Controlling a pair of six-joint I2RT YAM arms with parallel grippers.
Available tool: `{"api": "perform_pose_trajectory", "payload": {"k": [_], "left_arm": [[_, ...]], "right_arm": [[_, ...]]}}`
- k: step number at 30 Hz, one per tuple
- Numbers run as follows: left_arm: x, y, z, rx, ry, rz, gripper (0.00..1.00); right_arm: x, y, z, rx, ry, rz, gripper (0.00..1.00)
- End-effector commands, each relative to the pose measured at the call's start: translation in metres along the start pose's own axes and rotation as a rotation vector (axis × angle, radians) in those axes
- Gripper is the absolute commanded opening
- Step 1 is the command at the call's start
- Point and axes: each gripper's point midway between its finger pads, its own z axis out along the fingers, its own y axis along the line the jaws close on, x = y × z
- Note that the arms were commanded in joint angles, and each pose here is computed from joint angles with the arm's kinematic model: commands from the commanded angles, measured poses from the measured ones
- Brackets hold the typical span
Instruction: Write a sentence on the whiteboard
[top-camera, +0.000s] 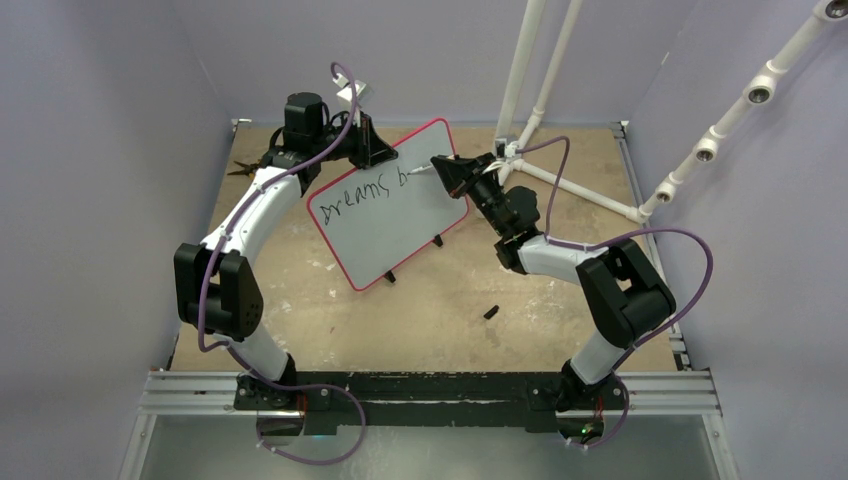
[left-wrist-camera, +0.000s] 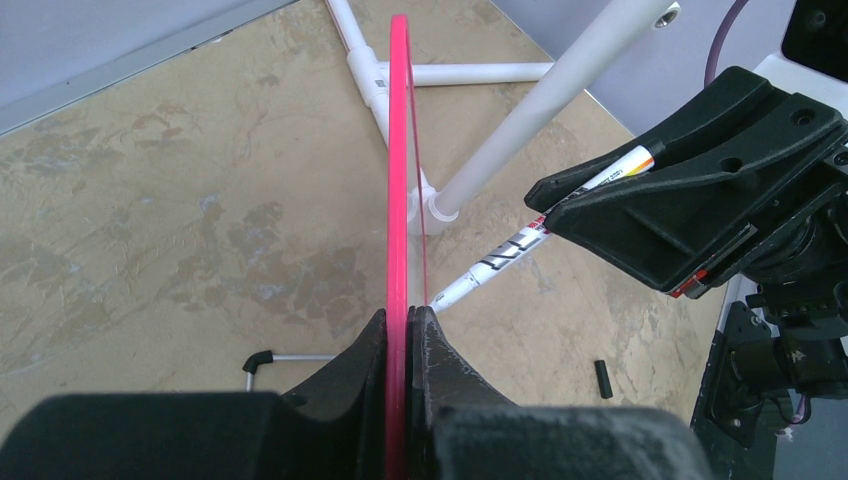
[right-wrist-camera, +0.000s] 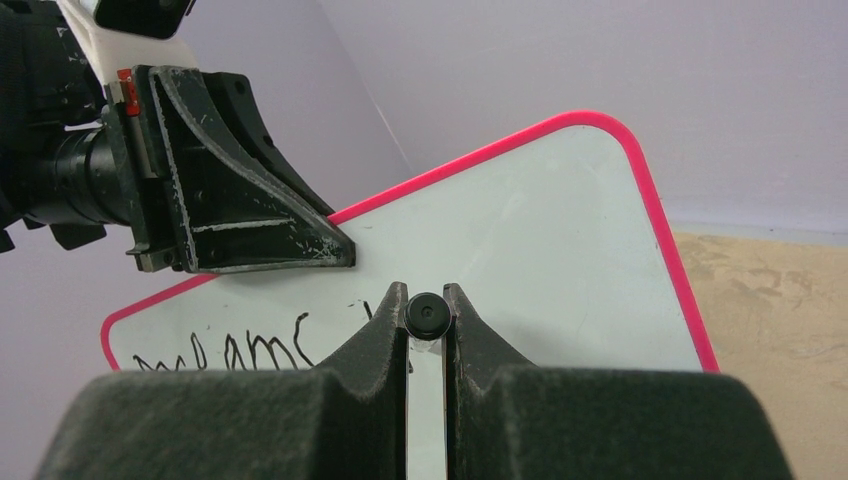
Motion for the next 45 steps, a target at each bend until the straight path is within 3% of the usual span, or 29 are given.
{"api": "perform_pose_trajectory", "payload": {"k": [1,17,45], "left_arm": [[0.023,-0.005,0.005,0.042,0.054,-0.023,0.00],[0.023,-0.006,0.005,0.044,0.053,-0.022,0.00],[0.022,-0.007,0.005,0.047,0.049,-0.023,0.00]], "right_arm": [[-0.028,0.000,0.007,0.030,-0.088,-0.027,0.00],[-0.038,0.016,0.011,-0.048,-0.127,-0.019,0.00],[0.009,0.000,-0.006,-0.024,0.010,-0.017,0.00]]}}
